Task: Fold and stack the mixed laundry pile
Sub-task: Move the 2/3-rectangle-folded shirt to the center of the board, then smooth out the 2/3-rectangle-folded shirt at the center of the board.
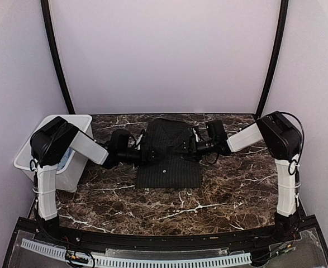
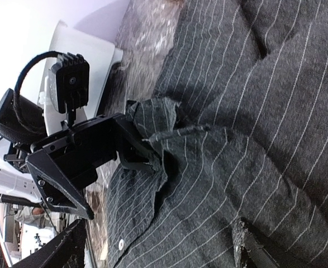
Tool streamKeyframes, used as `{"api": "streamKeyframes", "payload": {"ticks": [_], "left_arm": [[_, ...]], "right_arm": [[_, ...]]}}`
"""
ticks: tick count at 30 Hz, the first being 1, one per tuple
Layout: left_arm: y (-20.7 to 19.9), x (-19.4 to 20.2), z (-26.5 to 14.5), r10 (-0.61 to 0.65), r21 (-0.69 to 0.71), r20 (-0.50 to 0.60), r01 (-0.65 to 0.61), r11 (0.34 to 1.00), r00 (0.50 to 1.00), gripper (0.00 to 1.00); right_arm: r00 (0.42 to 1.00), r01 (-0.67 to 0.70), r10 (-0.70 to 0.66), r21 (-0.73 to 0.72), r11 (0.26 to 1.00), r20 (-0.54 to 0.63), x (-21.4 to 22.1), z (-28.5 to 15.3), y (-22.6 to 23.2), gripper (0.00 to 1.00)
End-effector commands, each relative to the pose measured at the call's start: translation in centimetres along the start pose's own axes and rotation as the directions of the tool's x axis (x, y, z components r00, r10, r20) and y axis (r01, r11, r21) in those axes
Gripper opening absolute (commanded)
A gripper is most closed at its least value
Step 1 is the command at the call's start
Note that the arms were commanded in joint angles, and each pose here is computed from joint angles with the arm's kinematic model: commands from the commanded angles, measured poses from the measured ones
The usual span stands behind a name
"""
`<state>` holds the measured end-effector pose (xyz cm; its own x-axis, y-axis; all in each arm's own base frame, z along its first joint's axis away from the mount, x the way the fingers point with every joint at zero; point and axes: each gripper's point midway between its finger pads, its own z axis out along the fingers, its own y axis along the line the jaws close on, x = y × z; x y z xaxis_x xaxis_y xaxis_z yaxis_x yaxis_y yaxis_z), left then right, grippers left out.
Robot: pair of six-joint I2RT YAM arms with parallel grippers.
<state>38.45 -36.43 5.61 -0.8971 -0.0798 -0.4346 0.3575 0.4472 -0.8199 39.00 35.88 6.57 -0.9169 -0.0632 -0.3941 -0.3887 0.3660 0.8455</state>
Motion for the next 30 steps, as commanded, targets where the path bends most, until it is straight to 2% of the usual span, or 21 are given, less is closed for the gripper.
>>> {"api": "streamKeyframes", "payload": {"ticks": [1,5,11,16,21,25,27,29,30], "left_arm": [[-1.7,4.3,-3.5,-0.024,-0.015,-0.044,0.023,1.000,0.999,0.84],[-5.4,6.6,-5.2,0.104,-0.004,-0.110,-0.105,0.994,0.988,0.84],[-8.4,9.6,-6.0,0.158,0.057,-0.191,-0.150,0.987,0.969,0.84],[-7.6,12.4,-5.6,0.118,0.102,-0.242,-0.096,0.990,0.963,0.84],[-3.8,15.1,-5.2,0.032,0.027,-0.286,-0.025,0.999,0.958,0.84],[-3.1,14.4,-6.0,0.054,-0.043,-0.230,-0.065,0.997,0.972,0.87],[-3.3,13.1,-7.0,0.107,-0.105,-0.184,-0.128,0.986,0.977,0.91],[-3.9,11.3,-8.7,0.208,-0.184,-0.110,-0.225,0.957,0.972,0.94],[-4.6,11.1,-9.1,0.293,-0.208,-0.101,-0.308,0.928,0.951,0.96]], "right_arm": [[1.000,0.002,-0.002,0.002,1.000,0.021,3.0,-1.7,3.8,0.88],[0.999,0.037,-0.037,-0.025,0.999,0.000,5.3,-2.9,8.0,0.88],[0.995,0.030,-0.037,-0.082,0.996,-0.090,10.3,-1.7,11.9,0.88],[0.980,-0.039,0.014,-0.123,0.992,-0.200,15.1,0.9,11.4,0.87],[0.962,-0.118,0.091,-0.092,0.989,-0.256,18.5,2.0,7.5,0.86],[0.955,-0.142,0.120,-0.062,0.988,-0.270,20.0,1.2,6.3,0.86],[0.955,-0.140,0.121,-0.051,0.989,-0.272,20.3,0.6,6.5,0.85],[0.958,-0.116,0.097,-0.057,0.992,-0.270,20.0,0.0,7.5,0.85],[0.962,-0.100,0.079,-0.068,0.993,-0.262,19.6,-0.4,8.4,0.85]]}}
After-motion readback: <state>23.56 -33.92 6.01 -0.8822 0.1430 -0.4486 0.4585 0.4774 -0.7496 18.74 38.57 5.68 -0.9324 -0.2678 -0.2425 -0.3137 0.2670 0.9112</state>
